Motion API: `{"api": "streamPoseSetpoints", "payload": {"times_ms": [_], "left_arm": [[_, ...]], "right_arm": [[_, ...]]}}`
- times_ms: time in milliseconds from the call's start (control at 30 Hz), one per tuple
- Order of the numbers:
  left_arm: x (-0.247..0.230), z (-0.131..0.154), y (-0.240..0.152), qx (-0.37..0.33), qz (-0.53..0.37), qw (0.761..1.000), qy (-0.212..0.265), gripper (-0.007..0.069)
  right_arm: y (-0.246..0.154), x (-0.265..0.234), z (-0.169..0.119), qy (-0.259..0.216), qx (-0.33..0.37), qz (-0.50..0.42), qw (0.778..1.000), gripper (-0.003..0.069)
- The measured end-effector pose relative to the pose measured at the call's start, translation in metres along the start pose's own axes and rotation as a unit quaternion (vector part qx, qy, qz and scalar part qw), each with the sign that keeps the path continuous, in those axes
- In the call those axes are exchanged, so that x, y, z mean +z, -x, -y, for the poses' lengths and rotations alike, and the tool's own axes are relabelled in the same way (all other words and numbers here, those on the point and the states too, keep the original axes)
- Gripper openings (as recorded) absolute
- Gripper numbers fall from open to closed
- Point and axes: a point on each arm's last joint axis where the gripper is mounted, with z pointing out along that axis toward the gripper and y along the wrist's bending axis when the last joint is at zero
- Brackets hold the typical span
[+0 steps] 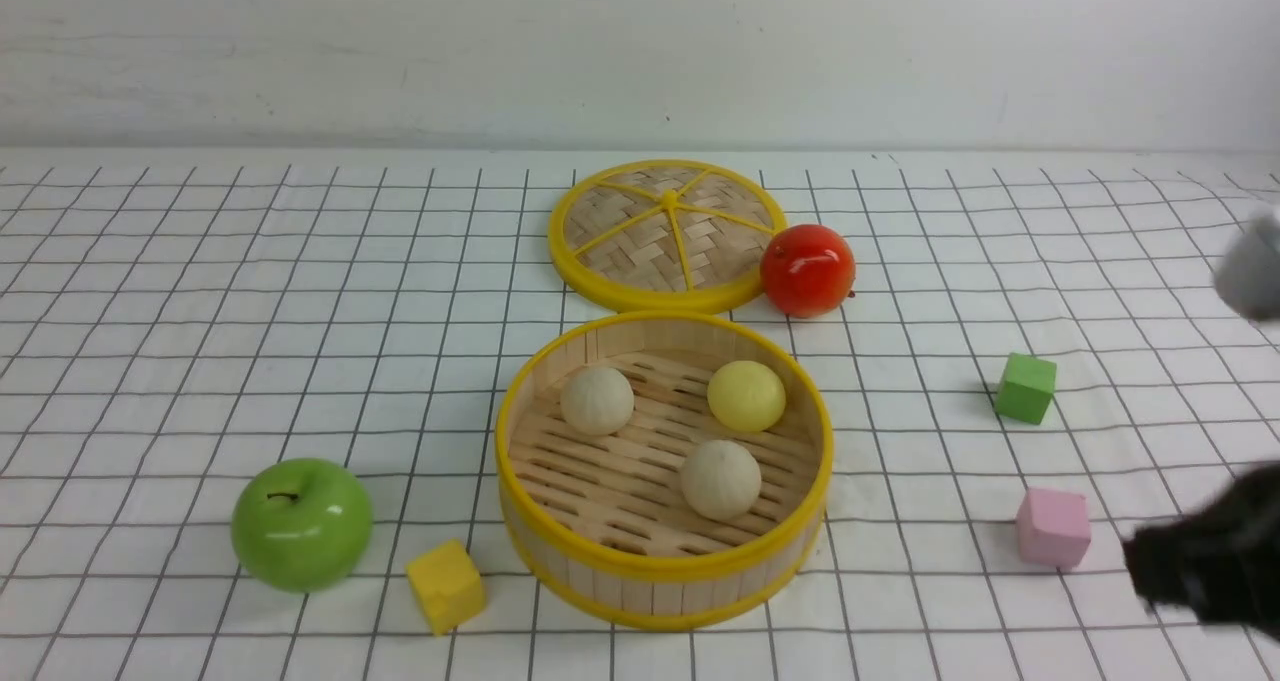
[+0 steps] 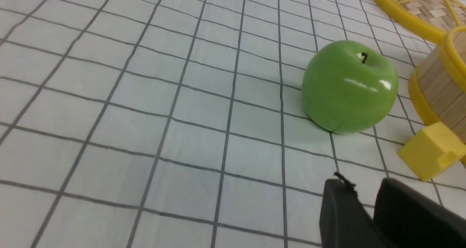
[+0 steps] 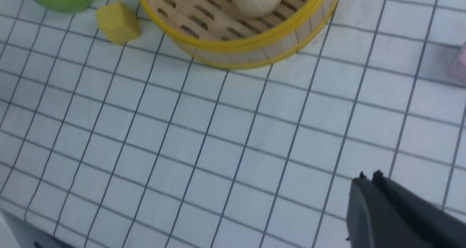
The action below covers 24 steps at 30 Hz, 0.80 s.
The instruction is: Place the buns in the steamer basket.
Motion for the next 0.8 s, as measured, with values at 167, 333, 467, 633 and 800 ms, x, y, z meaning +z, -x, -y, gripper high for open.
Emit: {"api": "streamPoseSetpoints", "payload": {"times_ms": [167,333,467,633,800], "left_arm": [[0.000,0.000,0.000,0.000,0.000,1.000,0.000,0.0141],[0.000,0.000,0.000,0.000,0.000,1.000,0.000,0.0143],[0.000,0.000,0.000,0.000,0.000,1.000,0.000,0.0143],[0.000,0.000,0.000,0.000,0.000,1.000,0.000,0.0143],[0.000,0.000,0.000,0.000,0.000,1.000,0.000,0.0143]], "right_arm": [[-0.061,-0.007,0.012,0.019,-0.021,0.029,0.999,-0.0020],[-0.085,-0.011,0.017,0.034,-0.019,0.057,0.998,-0.0020],[-0.093,-0.016,0.016,0.047,-0.003,0.067,0.997,-0.0017],[-0.100,-0.017,0.016,0.047,0.001,0.041,0.998,-0.0017],[-0.105,-0.017,0.017,0.045,0.001,0.017,0.999,-0.0015]]}}
